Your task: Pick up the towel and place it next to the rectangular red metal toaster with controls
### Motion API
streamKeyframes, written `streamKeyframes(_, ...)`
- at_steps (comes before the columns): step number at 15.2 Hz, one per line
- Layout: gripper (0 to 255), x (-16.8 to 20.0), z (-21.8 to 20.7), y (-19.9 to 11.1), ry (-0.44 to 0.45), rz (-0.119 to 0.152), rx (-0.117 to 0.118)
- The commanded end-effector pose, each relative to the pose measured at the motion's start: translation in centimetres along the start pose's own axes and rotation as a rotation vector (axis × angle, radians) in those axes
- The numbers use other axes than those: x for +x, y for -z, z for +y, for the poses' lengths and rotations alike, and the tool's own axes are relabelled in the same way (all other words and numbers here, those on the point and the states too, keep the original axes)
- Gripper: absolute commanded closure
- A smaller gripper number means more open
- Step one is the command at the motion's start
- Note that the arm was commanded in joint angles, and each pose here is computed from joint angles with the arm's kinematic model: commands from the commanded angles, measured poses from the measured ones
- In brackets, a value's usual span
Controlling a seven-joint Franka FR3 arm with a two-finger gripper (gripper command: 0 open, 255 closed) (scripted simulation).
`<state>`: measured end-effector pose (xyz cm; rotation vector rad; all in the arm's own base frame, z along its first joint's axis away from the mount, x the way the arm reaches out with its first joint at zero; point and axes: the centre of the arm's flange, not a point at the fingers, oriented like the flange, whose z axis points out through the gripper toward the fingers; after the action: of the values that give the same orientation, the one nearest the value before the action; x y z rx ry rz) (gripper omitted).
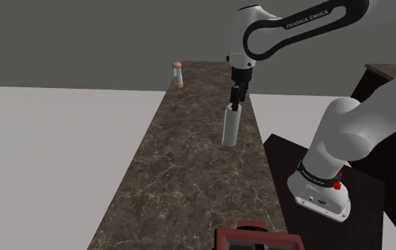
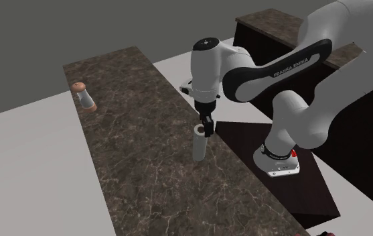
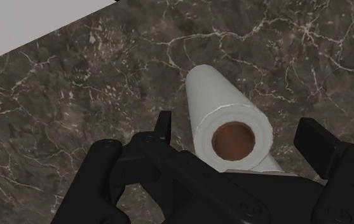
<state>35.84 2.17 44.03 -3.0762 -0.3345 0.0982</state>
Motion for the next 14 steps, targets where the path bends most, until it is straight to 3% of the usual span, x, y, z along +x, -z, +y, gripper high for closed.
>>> streamKeyframes(1, 0, 0.1, -0.2, -1.2, 0.008, 0.002, 0.003)
streamKeyframes(6, 0, 0.1, -0.3, -3.6, 0.008, 0.002, 0.003)
streamKeyframes(14, 0, 0.1, -0.3, -3.6, 0.008, 0.001, 0.003)
